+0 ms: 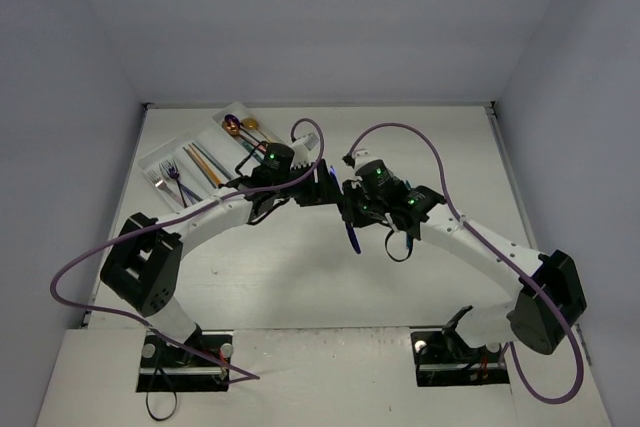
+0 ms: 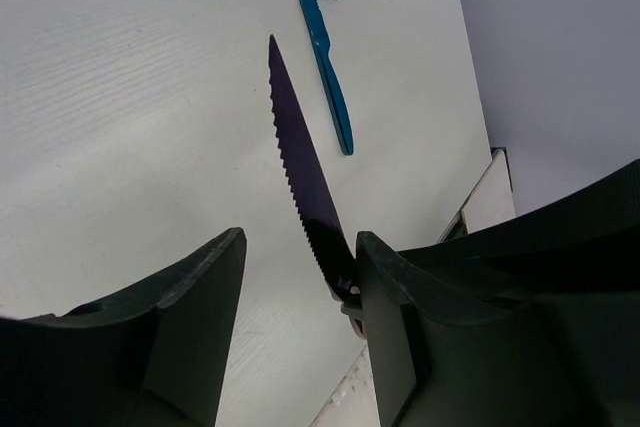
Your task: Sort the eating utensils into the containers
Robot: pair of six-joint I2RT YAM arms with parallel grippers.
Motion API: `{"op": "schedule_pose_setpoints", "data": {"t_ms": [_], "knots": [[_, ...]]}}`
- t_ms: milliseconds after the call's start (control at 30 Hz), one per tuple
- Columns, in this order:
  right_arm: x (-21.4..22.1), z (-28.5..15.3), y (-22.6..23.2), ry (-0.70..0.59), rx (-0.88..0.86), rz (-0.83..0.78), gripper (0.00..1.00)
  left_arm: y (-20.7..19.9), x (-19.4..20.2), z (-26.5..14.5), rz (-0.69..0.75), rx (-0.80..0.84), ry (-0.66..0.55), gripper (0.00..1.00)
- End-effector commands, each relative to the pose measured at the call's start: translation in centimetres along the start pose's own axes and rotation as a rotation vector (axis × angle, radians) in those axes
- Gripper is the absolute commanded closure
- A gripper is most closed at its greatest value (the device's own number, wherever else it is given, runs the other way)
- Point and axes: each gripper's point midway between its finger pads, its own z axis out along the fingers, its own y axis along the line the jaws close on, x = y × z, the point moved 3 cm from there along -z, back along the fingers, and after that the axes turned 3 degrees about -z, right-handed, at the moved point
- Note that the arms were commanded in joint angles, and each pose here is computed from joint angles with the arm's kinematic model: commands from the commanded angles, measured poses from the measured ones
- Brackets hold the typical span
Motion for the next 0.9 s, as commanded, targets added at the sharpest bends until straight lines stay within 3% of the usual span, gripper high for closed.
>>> {"op": "schedule_pose_setpoints", "data": {"t_ms": [0, 100, 200, 300, 367, 400, 433, 500, 600, 867], "knots": [[-4.0, -1.9, 1.6, -0.140, -0.063, -0.021, 1.00, -4.3, -3.4, -0.4, 0.060, 0.131, -0.113, 0.66], [-4.2, -1.9, 1.6, -0.146, -0.063, -0.028, 1.00, -4.6, -3.5, -0.2, 0.063, 0.152, -0.120, 0.86], [-4.4, -1.9, 1.6, -0.154, -0.063, -0.035, 1.00, -4.7, -3.7, -0.1, 0.071, 0.165, -0.135, 0.99], [-4.8, -1.8, 1.5, -0.161, -0.056, -0.040, 1.00, -4.4, -4.0, 0.0, 0.069, 0.163, -0.147, 1.00], [-4.9, -1.7, 1.5, -0.159, -0.048, -0.039, 0.87, -4.1, -4.4, 0.1, 0.065, 0.159, -0.158, 1.00], [-5.1, -1.7, 1.4, -0.165, -0.041, -0.039, 0.60, -3.5, -5.0, -0.1, 0.056, 0.147, -0.170, 1.00], [-5.3, -1.8, 1.3, -0.171, -0.033, -0.036, 0.42, -2.9, -5.4, -0.1, 0.048, 0.138, -0.179, 1.00], [-5.6, -2.0, 0.8, -0.183, -0.011, -0.023, 0.25, -1.6, -6.5, -0.3, 0.030, 0.120, -0.193, 1.00], [-5.8, -2.5, -0.9, -0.193, 0.037, 0.014, 0.19, 1.5, -9.6, -1.5, -0.003, 0.081, -0.245, 1.00], [-3.9, -5.0, -8.1, -0.199, 0.197, 0.155, 0.18, 12.3, -19.4, -6.2, -0.117, -0.028, -0.413, 1.00]]}}
